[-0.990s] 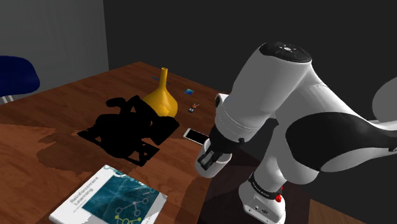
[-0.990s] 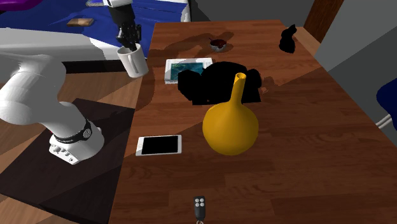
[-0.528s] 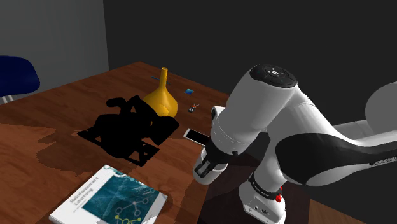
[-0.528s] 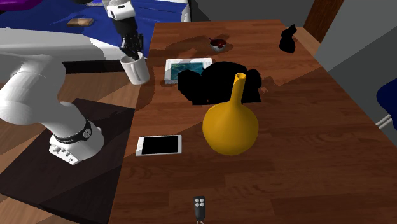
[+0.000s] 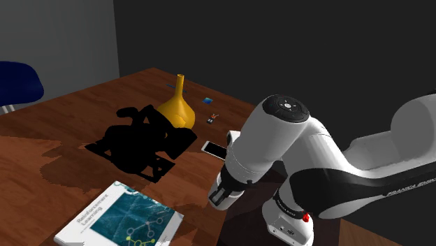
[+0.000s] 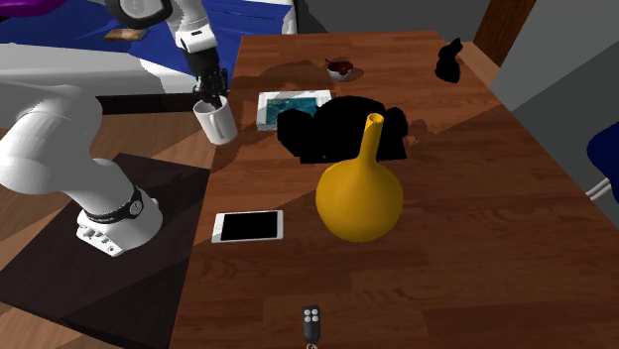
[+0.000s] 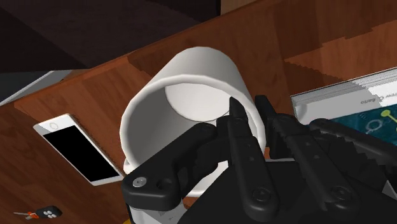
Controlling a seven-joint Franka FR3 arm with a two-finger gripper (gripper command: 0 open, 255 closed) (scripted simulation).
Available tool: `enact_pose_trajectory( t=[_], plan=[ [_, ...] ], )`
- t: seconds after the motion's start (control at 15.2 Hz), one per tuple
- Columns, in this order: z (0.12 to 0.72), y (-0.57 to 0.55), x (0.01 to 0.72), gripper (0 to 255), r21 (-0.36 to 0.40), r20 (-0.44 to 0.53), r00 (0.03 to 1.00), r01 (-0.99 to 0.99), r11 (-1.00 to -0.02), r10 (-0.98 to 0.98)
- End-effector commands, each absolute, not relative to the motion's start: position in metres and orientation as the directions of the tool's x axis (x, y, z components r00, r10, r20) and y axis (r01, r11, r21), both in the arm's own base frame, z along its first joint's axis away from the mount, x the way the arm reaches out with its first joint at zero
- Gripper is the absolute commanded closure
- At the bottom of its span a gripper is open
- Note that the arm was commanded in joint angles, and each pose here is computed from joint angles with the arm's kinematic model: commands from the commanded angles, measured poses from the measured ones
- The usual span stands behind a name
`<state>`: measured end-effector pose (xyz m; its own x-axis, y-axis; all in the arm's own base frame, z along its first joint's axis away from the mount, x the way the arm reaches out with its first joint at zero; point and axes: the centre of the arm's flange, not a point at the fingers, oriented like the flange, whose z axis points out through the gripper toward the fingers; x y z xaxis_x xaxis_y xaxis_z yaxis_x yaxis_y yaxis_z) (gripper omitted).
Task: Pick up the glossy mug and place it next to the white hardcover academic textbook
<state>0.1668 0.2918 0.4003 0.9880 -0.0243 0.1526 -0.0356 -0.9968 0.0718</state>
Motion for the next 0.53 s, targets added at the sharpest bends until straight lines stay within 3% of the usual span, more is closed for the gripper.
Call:
enact_pose_trajectory(
  t=[0.0,0.46],
  plan=[
    [0.389,0.291,0.166,255,0.071,0.153,0.988,-0.036,-0.997,-0.024],
    [0.358,0.291,0.166,255,0.071,0.153,0.988,-0.036,-0.997,-0.024]
  ],
)
